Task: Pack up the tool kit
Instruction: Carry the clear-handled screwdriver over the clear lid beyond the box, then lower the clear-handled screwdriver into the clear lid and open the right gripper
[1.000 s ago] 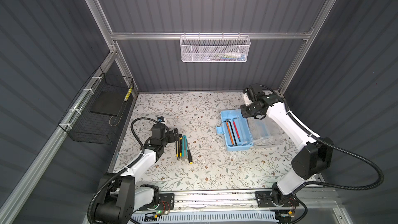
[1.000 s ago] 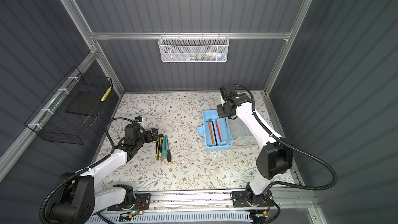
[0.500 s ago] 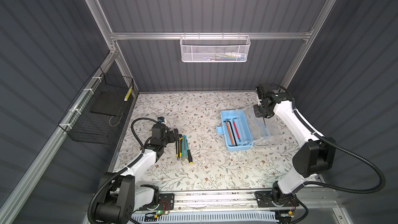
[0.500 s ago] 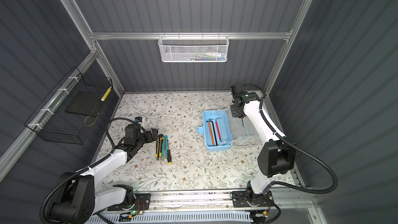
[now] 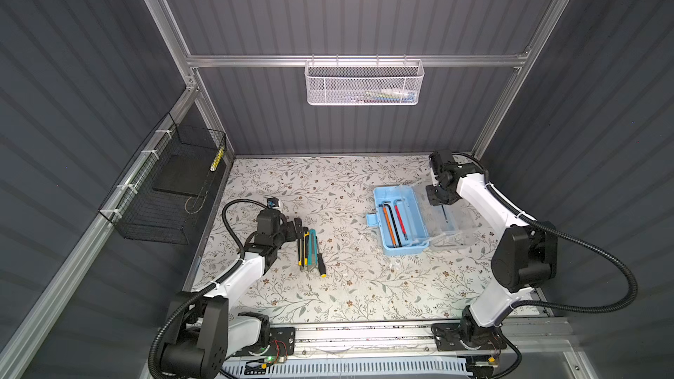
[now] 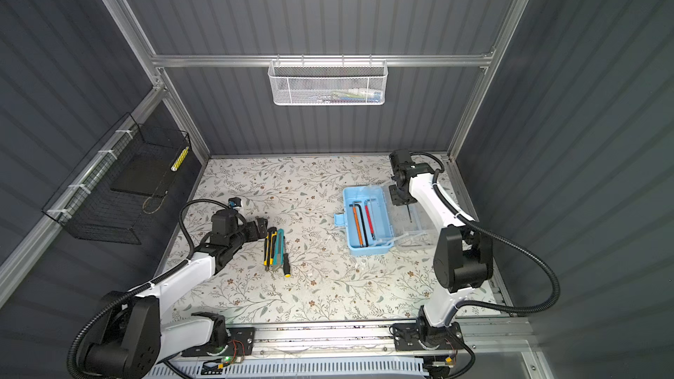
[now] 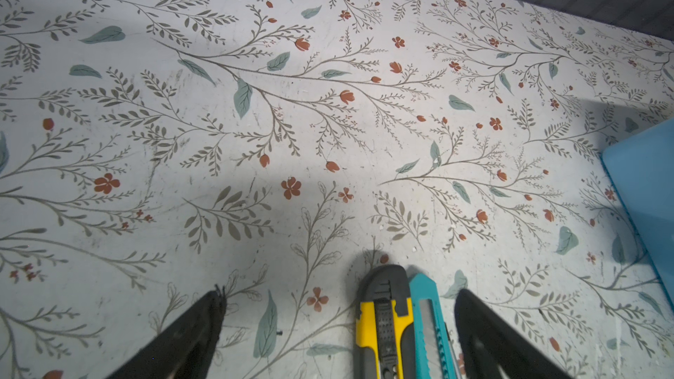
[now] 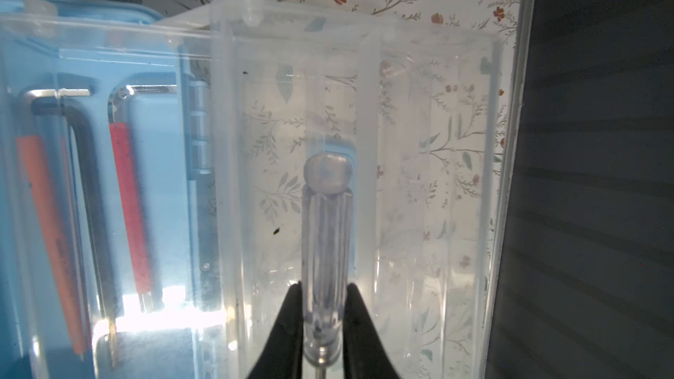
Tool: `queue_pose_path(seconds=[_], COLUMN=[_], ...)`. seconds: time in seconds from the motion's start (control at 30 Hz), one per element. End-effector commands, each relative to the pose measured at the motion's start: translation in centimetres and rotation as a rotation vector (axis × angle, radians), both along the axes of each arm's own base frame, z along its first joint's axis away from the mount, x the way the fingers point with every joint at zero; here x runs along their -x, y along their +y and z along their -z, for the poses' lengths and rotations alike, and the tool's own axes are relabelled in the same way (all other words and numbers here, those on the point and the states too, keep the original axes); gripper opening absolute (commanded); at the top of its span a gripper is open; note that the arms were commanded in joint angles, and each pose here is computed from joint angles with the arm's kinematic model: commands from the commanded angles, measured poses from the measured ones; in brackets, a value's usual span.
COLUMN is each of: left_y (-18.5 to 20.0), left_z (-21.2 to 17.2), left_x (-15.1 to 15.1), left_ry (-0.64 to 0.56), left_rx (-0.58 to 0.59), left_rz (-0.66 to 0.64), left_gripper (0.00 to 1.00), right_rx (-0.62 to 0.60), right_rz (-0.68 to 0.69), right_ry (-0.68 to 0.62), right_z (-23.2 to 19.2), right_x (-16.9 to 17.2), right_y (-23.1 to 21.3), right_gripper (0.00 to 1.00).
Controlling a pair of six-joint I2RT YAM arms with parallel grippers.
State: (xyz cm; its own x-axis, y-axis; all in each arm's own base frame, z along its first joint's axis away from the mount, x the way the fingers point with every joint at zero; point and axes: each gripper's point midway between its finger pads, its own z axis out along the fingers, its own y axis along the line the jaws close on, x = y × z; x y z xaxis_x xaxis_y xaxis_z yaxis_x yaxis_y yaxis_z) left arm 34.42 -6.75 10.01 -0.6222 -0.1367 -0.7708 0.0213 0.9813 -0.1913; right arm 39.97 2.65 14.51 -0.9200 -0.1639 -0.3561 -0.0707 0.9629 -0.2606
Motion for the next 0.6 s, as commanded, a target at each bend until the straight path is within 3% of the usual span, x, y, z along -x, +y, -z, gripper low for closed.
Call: queue_pose_path(seconds=[0.0,0.13,0.3,0.37,0.4,0.57], left_y=[0.0,0.0,0.0,-0.1,-0.1,0.0], left_z=[-0.6,-0.5,-0.6,-0.5,-0.6,-0.6], left_x=[-0.4,-0.4,-0.5,-0.4,-0.5,-0.4], left_ry=[-0.003,0.000,-0.002,-0.001,-0.002,-0.003], left_rx=[0.002,0.000,0.002,0.002,0.002,0.002], left_rz=[0.003,0.003,0.003,0.004,0.005,0.004], left_gripper=[1.00,1.00,1.00,1.00,1.00,1.00], right_rx=[-0.023,-0.032,-0.092,-0.098,-0.089,-0.016], right_rz=[0.002,0.005,0.004,0.014,0.022,0.042], right_ry=[0.004,0.014,0.011,0.001,-0.002,0.010], right_z=[0.8,1.4,1.4,0.8,0.6,-0.4], right_x=[0.2,0.3,0.3,0.2,0.2,0.4], right_y=[0.2,0.4,1.3,1.3,1.1,-0.1], right_gripper=[0.01,0.01,0.09,0.18,0.27,0.43])
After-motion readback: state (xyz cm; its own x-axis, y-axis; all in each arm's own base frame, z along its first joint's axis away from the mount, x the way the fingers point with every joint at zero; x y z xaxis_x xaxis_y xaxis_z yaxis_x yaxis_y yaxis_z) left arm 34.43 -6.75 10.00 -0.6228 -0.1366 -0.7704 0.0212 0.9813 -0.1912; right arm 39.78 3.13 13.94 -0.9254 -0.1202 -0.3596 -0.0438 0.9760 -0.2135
